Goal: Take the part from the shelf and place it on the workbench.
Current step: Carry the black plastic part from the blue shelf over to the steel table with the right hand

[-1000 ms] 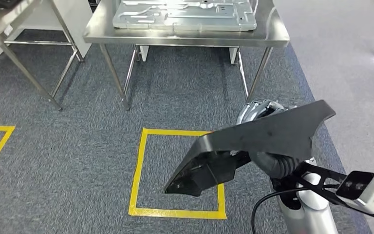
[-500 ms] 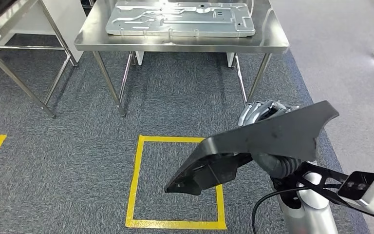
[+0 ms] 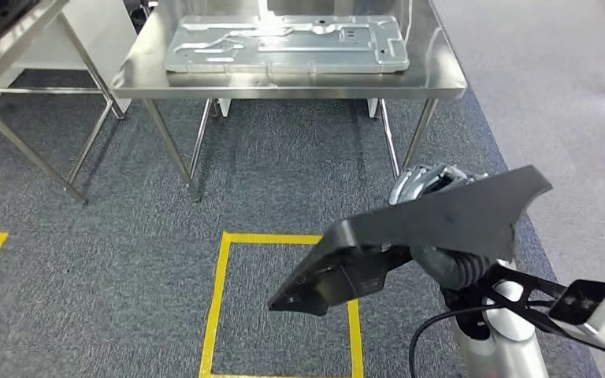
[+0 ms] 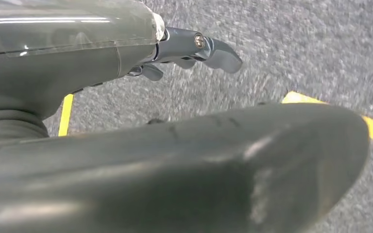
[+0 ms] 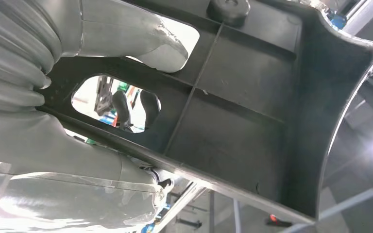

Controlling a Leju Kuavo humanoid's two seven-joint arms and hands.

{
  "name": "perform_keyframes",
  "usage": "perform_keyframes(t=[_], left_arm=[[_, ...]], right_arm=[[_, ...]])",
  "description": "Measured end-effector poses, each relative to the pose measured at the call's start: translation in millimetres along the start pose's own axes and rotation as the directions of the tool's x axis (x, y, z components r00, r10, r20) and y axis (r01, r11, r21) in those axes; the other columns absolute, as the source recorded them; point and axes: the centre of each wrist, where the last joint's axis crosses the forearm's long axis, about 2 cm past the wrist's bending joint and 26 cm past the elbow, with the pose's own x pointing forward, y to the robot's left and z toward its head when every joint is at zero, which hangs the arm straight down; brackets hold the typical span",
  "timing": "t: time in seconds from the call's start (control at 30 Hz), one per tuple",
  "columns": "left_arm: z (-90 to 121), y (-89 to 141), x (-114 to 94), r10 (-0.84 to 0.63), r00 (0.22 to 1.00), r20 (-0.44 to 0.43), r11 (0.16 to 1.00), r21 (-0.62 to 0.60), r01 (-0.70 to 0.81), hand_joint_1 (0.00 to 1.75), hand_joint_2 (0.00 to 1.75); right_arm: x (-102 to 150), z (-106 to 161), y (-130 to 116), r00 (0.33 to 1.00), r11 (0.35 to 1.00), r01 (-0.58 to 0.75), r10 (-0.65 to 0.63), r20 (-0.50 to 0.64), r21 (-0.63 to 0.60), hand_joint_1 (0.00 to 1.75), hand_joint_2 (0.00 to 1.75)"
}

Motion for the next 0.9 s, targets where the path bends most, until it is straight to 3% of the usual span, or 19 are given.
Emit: perform_keyframes(t=[0.9], left_arm=[[-0.2, 6.0, -1.3, 0.013, 1.0, -0.005, 1.0, 0.011, -0.013, 0.0, 0.0]], right_arm=[[-1.4, 13.4, -3.4, 0.993, 0.995, -0.096, 0.096, -0.065, -0.001, 1.27, 1.75]])
